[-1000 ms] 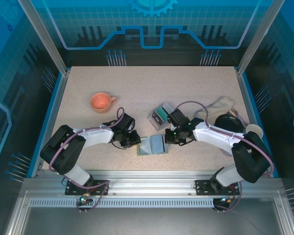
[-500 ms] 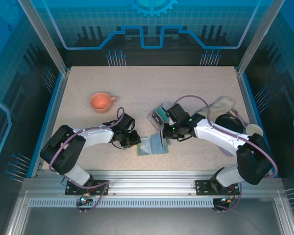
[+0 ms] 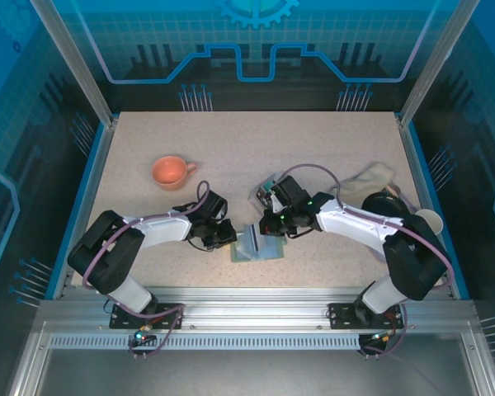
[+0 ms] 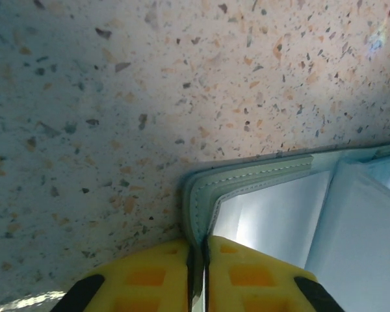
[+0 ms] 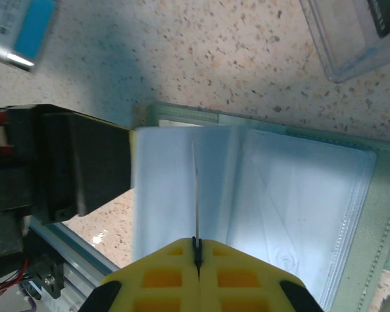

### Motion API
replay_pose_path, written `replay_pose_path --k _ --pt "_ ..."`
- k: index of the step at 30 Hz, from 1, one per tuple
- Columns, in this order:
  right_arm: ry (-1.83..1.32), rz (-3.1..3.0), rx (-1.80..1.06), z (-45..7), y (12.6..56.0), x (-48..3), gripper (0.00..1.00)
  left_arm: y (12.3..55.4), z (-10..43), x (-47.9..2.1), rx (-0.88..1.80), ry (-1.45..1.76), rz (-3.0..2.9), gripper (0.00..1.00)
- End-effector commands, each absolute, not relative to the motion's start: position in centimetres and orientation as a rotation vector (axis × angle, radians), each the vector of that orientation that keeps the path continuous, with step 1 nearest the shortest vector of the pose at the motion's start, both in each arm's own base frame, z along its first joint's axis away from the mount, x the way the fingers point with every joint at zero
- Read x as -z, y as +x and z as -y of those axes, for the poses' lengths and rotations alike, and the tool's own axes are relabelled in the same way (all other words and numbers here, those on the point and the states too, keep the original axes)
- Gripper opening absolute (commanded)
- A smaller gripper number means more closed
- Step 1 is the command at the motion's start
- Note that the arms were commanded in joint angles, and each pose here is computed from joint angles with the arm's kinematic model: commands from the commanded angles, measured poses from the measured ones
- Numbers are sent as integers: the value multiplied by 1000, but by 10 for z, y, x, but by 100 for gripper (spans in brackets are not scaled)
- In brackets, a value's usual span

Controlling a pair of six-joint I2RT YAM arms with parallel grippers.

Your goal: Put the credit cards into the card holder

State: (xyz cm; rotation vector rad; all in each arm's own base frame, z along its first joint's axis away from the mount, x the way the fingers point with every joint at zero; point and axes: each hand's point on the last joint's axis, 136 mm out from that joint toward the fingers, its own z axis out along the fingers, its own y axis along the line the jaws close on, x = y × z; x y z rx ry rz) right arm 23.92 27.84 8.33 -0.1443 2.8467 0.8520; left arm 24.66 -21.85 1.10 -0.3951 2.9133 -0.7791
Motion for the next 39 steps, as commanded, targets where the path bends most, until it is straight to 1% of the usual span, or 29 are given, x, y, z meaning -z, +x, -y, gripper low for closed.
replay_pose_path --k 1,3,7,12,13,16,24,31,35,39 --pt "-111 -2849 -880 -280 239 -77 0 235 222 10 750 -343 -2977 12" --pt "-113 -2860 -926 -284 238 -73 0 235 222 11 750 -343 -2978 12" --pt "-78 -2873 -923 -284 238 -65 0 237 222 9 746 -344 -2971 11" --pt "-26 -2831 -873 -273 247 -72 0 238 221 7 734 -337 -2966 11" --pt "-7 -2848 -862 -266 243 -63 0 238 220 7 726 -334 -2969 11" --pt "26 -2852 -922 -263 243 -56 0 237 219 7 719 -333 -2968 14" --pt "50 -2849 -1072 -279 240 -39 0 235 220 9 731 -334 -2973 13" --pt "111 -2906 -1067 -278 235 -8 0 233 218 14 718 -339 -2985 11" --pt "118 -2922 -1024 -273 230 -2 0 231 215 14 695 -341 -2991 13" --pt "68 -2928 -1057 -278 226 -5 0 231 214 15 690 -342 -2990 13"
